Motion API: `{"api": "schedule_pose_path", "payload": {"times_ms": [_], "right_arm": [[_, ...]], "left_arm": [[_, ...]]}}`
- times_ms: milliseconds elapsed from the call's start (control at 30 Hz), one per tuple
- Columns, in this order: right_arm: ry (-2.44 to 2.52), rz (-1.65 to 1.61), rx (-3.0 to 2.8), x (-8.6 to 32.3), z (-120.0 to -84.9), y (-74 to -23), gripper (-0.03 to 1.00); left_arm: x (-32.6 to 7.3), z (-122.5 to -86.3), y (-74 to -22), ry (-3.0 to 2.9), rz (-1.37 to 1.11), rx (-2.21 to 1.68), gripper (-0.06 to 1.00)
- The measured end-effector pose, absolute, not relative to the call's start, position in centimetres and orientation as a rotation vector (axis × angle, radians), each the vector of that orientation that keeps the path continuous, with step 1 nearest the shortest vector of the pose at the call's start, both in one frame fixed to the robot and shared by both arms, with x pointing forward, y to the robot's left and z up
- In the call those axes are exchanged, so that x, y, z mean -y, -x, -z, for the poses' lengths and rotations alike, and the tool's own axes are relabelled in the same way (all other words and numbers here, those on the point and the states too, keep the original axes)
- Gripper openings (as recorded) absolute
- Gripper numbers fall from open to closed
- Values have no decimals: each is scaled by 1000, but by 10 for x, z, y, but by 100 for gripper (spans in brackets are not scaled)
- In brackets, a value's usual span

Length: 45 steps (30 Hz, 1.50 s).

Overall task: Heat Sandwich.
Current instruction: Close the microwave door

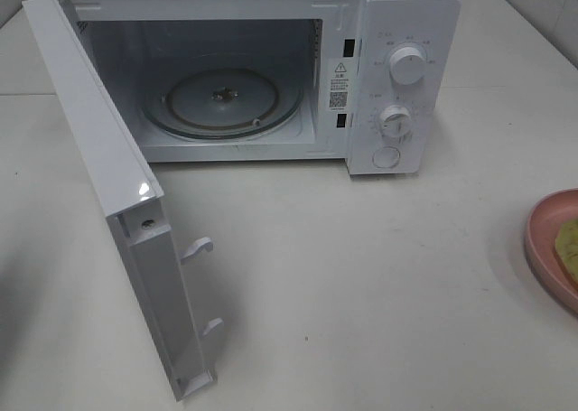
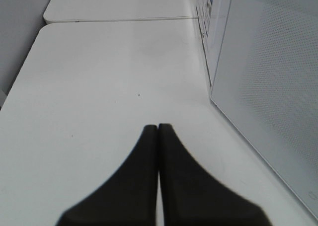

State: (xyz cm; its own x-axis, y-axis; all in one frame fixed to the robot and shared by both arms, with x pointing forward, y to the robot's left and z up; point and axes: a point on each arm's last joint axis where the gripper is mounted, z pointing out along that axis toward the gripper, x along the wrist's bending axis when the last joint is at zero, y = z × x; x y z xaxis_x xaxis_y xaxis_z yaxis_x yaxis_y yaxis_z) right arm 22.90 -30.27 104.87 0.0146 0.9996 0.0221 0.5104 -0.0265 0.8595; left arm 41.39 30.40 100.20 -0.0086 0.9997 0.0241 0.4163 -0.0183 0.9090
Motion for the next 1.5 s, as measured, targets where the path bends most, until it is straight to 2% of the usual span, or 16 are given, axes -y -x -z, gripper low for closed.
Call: {"api": "schedule_pose_path", "payload": {"times_ms": [500, 1000, 1500], "right_arm": [[-1617, -919, -1573, 303, -1049, -229, 74], [-1617, -919, -1573, 303, -1049, -229, 72], [-1617, -919, -1573, 303, -1049, -229, 71]], "left_arm": [[-295, -984, -454, -1559, -1116, -1238, 0], [-270, -959, -477, -1535, -891, -1076, 0], [-205, -956, -496, -1577, -719, -914, 0]]}}
